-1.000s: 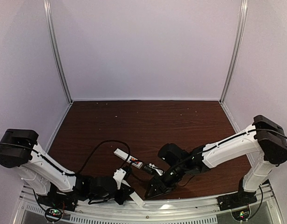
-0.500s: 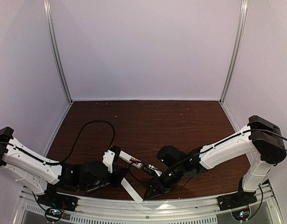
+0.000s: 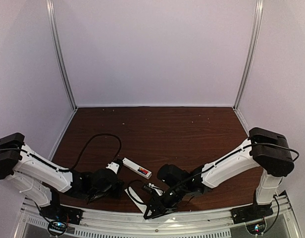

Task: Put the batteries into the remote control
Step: Adjust the battery cover at the corner of the board, then pick up the battery cover from the corner of the board.

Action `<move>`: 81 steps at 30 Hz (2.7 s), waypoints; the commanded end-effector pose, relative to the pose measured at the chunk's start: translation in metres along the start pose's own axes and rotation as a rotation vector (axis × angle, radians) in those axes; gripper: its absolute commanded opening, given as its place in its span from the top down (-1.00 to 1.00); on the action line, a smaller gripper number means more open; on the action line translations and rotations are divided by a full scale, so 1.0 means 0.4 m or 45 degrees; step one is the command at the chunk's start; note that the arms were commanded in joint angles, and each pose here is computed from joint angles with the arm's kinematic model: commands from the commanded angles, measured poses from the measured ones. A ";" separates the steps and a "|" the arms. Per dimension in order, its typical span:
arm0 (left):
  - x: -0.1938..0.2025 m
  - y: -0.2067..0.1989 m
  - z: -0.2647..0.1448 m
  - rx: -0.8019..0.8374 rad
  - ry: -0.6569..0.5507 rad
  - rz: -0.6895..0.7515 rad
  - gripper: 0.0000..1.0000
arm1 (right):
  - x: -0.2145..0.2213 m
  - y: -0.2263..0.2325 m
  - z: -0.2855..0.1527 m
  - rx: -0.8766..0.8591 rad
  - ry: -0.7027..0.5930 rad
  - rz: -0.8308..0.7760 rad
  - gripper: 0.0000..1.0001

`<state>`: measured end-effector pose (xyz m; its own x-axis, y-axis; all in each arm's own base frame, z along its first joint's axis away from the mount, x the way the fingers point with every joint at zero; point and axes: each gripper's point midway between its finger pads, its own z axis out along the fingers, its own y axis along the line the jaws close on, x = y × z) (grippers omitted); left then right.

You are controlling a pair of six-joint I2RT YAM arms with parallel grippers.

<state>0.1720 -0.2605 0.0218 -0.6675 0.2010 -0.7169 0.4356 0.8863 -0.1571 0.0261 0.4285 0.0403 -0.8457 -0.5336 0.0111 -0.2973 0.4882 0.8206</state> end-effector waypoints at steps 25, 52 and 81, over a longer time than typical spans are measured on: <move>0.101 -0.032 -0.029 0.232 0.202 -0.028 1.00 | -0.145 -0.127 -0.118 0.342 -0.346 0.099 -0.09; -0.206 -0.038 -0.143 0.142 -0.227 -0.011 0.15 | -0.197 -0.112 -0.181 0.425 -0.290 -0.077 -0.16; -0.007 -0.138 -0.082 0.691 0.721 1.784 -0.39 | -0.212 -0.110 -0.627 0.590 -0.635 -0.147 -0.24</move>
<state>0.1491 -0.3222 0.0768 0.2540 0.9158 -0.3110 0.9671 -0.2364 0.0937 0.2173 0.2841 0.1430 -0.8743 -0.2927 -0.3872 -0.4640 0.7382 0.4896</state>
